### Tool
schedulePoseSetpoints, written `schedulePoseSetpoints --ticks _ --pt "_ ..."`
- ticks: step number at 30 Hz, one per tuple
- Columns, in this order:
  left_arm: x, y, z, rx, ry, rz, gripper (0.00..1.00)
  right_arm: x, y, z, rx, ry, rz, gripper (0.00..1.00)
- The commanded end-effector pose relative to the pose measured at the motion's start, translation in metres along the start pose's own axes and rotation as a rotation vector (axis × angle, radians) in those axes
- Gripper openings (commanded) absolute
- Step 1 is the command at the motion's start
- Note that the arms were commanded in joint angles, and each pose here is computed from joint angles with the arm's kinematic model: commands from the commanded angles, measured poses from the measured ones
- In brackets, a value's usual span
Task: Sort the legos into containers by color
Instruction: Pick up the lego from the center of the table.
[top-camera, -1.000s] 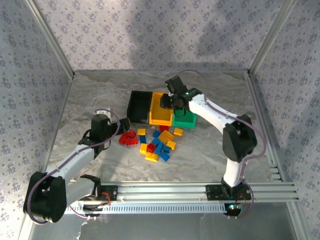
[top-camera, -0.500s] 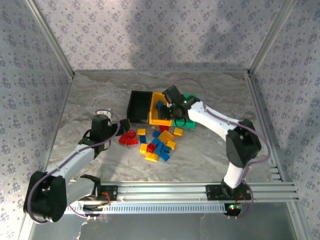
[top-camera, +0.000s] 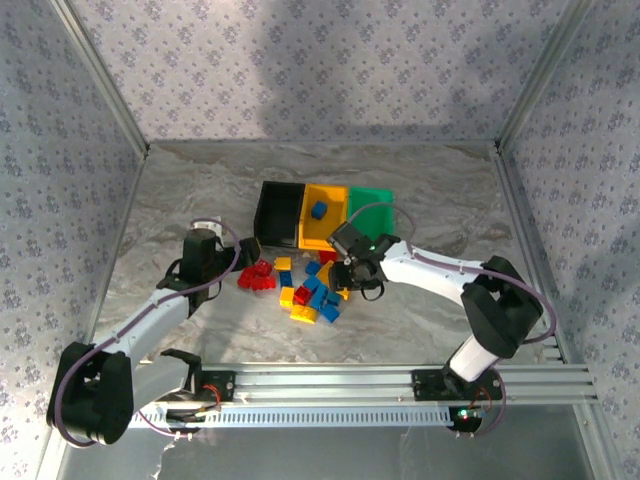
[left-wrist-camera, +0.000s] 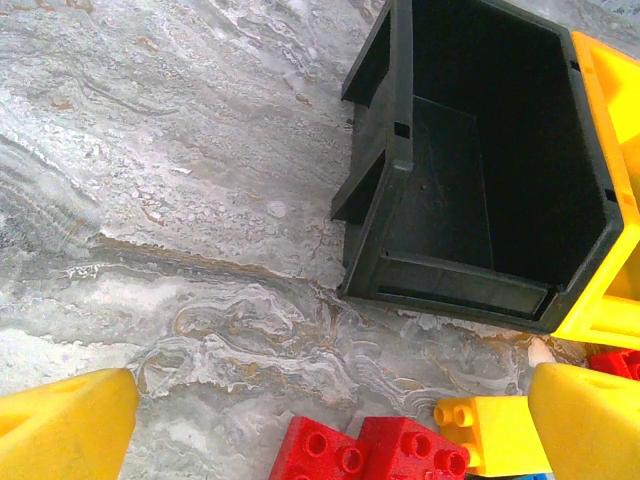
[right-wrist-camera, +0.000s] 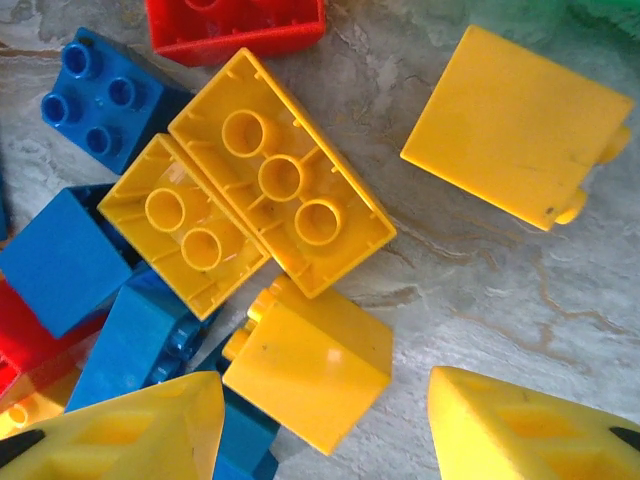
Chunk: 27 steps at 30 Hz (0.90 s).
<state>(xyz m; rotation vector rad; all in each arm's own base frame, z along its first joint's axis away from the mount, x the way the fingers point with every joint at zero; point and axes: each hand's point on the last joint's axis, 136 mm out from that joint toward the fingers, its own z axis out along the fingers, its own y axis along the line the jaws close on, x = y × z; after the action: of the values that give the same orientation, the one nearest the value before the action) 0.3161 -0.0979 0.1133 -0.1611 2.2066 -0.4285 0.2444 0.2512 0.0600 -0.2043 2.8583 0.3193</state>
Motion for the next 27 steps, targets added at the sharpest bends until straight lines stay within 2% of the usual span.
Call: schedulePoseSetpoints --ticks 1,10,13,18,22,27 --pt "-0.009 -0.006 -0.004 0.024 -0.036 0.001 1.00 0.001 0.004 0.012 -0.004 0.021 0.022 0.58" --pt "-0.010 -0.008 -0.004 0.030 -0.038 0.006 1.00 0.006 0.005 0.032 0.018 0.083 0.023 0.61" --pt "-0.010 -0.009 -0.004 0.034 -0.033 0.005 1.00 0.009 0.004 0.031 0.022 0.084 0.023 0.57" --pt "-0.009 -0.010 -0.004 0.042 -0.031 0.002 1.00 0.011 -0.004 0.020 0.040 0.064 0.021 0.41" --pt "-0.009 -0.008 -0.003 0.031 -0.032 0.005 1.00 0.006 -0.008 0.006 0.033 0.038 0.034 0.39" --pt "-0.009 -0.009 -0.003 0.034 -0.030 0.005 1.00 -0.023 -0.016 -0.024 0.011 -0.034 0.057 0.39"
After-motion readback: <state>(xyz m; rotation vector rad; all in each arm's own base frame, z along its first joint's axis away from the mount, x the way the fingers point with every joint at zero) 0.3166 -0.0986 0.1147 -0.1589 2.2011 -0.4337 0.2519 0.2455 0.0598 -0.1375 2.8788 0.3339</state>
